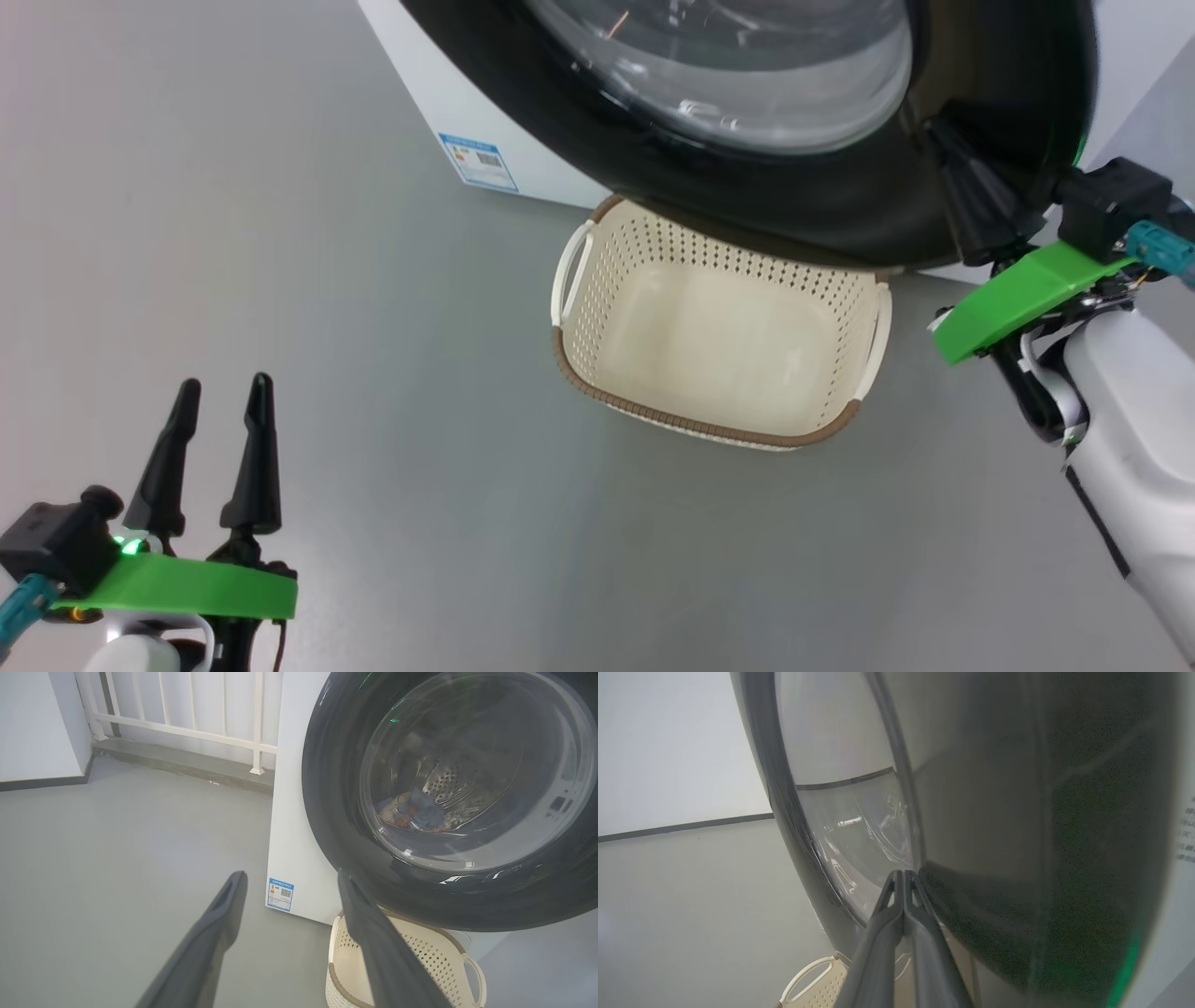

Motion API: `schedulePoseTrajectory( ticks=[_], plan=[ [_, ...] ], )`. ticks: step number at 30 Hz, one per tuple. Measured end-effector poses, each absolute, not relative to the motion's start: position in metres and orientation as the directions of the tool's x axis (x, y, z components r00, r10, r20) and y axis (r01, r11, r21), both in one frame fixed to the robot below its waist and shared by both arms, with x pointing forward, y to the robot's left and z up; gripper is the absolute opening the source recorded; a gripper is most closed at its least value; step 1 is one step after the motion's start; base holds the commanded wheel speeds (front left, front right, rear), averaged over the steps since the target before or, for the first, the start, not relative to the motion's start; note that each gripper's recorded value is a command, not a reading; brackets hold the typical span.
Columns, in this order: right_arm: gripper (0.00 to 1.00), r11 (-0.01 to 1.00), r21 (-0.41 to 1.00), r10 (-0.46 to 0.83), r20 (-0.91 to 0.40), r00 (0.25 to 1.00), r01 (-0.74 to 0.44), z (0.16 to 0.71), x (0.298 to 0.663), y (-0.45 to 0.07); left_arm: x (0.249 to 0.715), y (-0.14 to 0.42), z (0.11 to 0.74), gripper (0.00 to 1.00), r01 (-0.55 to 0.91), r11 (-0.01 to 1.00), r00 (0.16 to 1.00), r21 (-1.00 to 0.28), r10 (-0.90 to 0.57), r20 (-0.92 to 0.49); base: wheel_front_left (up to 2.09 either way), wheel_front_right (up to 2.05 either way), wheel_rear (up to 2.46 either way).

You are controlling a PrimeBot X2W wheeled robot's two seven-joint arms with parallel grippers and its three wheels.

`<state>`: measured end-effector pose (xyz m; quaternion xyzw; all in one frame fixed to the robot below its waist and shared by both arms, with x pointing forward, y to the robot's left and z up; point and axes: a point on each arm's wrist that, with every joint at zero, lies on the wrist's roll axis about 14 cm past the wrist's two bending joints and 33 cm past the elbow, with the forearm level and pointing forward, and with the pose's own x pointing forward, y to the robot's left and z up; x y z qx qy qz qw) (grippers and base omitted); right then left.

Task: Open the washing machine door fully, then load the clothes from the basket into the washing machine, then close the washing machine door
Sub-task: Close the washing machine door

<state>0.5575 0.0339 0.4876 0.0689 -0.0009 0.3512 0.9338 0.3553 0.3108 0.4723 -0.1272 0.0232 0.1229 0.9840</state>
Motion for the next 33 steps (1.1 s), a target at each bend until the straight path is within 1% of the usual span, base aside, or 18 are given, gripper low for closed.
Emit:
schedulePoseTrajectory(
  ticks=[9, 10, 11, 19, 25, 33],
  plan=[
    [0.00, 0.780, 0.106, 0.612, 0.082, 0.787, -0.617, 0.495, 0.600, 0.021, 0.366, 0.309, 0.461, 1.00, -0.247, 0.937, 0.968, -0.246, 0.226, -0.108, 0.00, 0.00, 0.00],
    [0.00, 0.780, 0.106, 0.612, 0.082, 0.787, -0.617, 0.495, 0.600, 0.021, 0.366, 0.309, 0.461, 1.00, -0.247, 0.937, 0.968, -0.246, 0.226, -0.108, 0.00, 0.00, 0.00],
    [0.00, 0.790, 0.102, 0.598, 0.091, 0.796, -0.605, 0.496, 0.611, 0.017, 0.369, 0.310, 0.460, 1.00, -0.248, 0.937, 0.968, -0.246, 0.227, -0.112, 0.00, 0.00, 0.00],
    [0.00, 0.808, 0.094, 0.570, 0.122, 0.813, -0.581, 0.500, 0.638, 0.010, 0.374, 0.312, 0.449, 1.00, -0.260, 0.936, 0.962, -0.236, 0.231, -0.144, 0.00, 0.00, 0.00],
    [0.00, 0.813, 0.078, 0.565, 0.132, 0.814, -0.577, 0.499, 0.645, 0.011, 0.377, 0.315, 0.450, 1.00, -0.264, 0.937, 0.961, -0.228, 0.237, -0.142, 0.00, 0.00, 0.00],
    [0.00, 0.821, 0.077, 0.552, 0.143, 0.822, -0.565, 0.507, 0.643, 0.009, 0.376, 0.315, 0.455, 1.00, -0.260, 0.937, 0.964, -0.234, 0.236, -0.127, 0.00, 0.00, 0.00]
  ],
)
